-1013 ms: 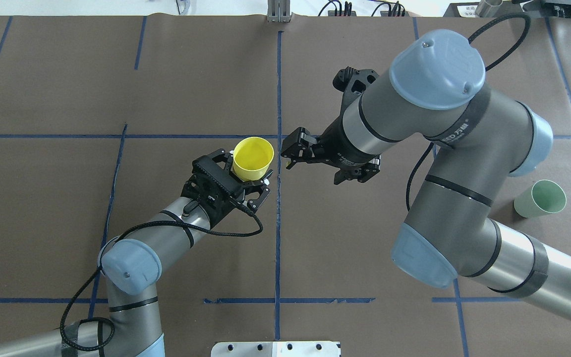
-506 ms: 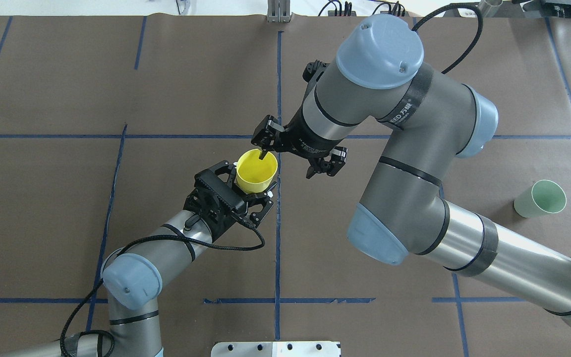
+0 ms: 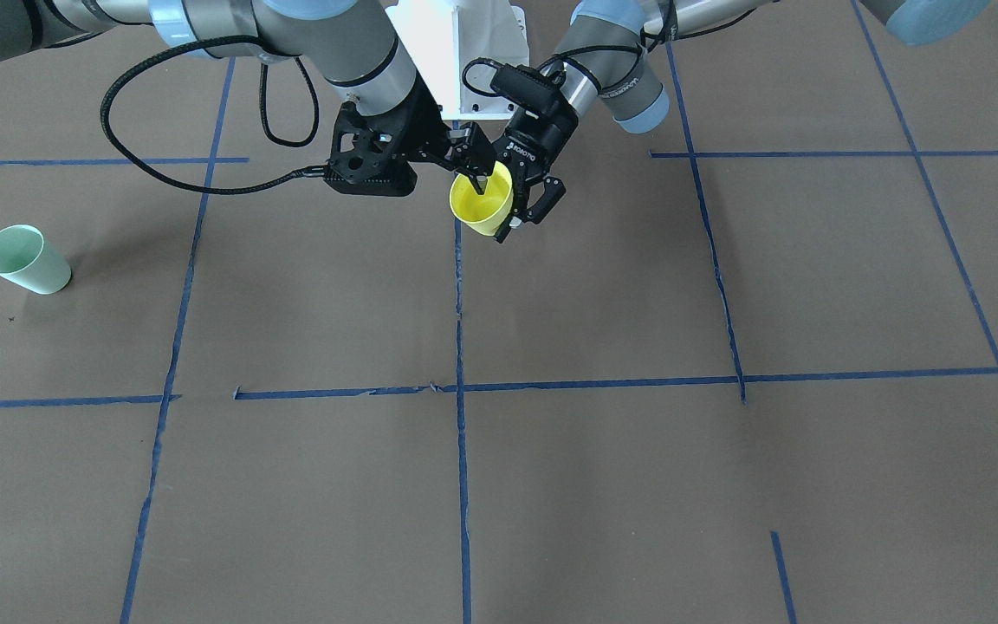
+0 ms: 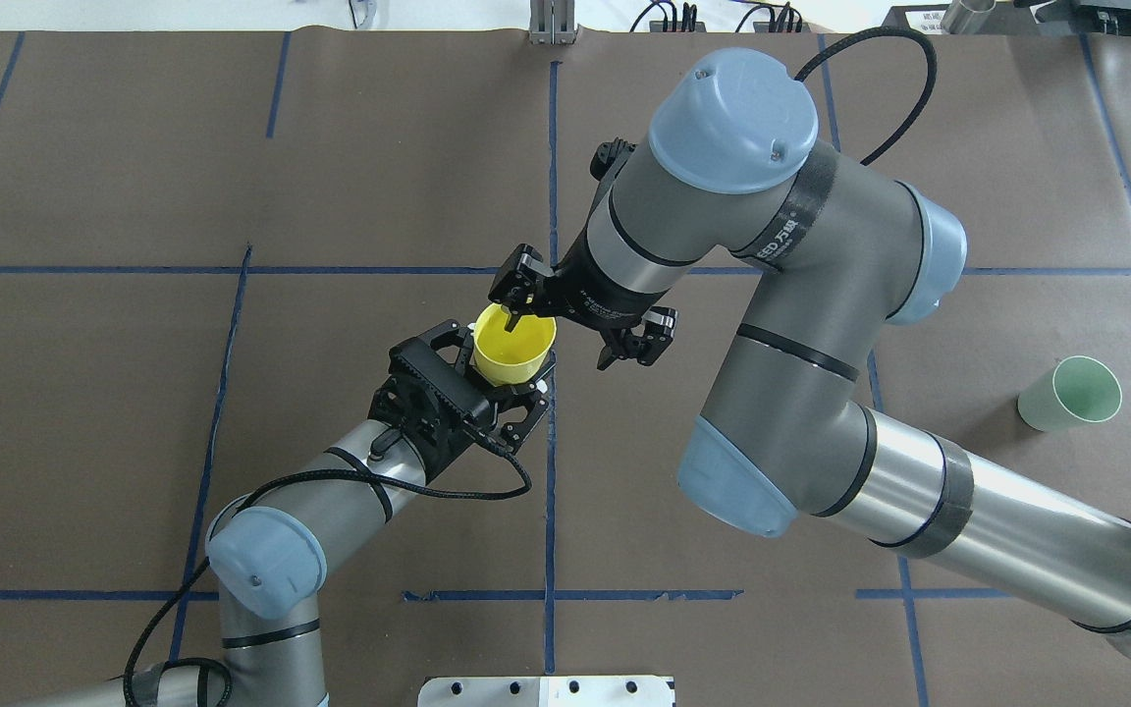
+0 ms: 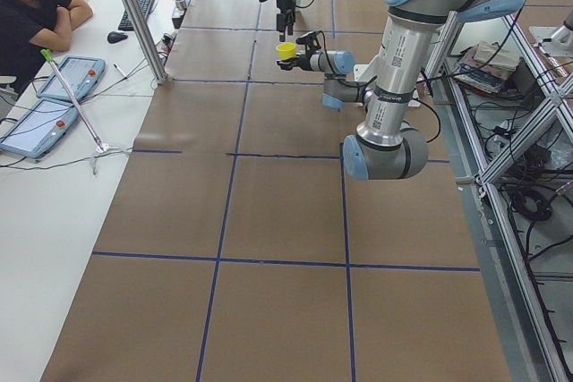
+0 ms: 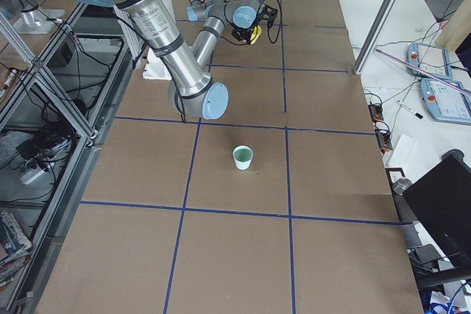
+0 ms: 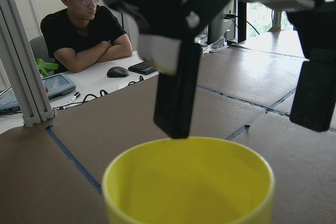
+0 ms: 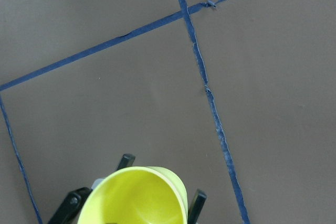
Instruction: Transfer and stack yellow cup on green cup
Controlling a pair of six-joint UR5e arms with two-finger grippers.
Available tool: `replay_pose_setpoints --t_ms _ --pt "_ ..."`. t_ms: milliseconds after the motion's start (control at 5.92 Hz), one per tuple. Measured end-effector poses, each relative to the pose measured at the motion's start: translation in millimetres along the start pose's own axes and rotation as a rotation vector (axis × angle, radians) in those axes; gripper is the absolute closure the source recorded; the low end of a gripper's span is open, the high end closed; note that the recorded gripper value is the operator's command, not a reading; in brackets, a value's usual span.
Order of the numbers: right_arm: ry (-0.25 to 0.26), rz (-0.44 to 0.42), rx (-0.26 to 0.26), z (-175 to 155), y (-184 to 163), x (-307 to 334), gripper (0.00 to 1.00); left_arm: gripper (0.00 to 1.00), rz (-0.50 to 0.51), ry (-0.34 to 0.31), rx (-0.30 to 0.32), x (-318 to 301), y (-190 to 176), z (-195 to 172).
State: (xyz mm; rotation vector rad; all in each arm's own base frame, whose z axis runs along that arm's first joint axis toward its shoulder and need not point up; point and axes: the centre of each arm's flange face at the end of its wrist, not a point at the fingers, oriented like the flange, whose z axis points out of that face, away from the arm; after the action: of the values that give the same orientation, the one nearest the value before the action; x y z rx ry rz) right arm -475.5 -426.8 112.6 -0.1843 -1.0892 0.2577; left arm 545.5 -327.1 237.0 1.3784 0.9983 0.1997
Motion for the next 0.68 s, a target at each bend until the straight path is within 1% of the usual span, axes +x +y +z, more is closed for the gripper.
replay_pose_setpoints --t_ms 169,338,675 --pt "0.002 -0.003 -0.006 2.9 3.7 0.0 0.10 0.76 -0.006 -0.001 0.008 0.7 -2.6 -0.1" --pt "0.001 -0.007 -0.010 4.2 6.8 -0.5 0.23 0.75 -0.012 -0.003 0.017 0.9 -4.9 -0.4" --pt "-0.002 -0.010 -0.012 3.5 8.8 -1.0 0.54 0.59 -0.019 -0.002 0.027 1.1 -8.0 -1.6"
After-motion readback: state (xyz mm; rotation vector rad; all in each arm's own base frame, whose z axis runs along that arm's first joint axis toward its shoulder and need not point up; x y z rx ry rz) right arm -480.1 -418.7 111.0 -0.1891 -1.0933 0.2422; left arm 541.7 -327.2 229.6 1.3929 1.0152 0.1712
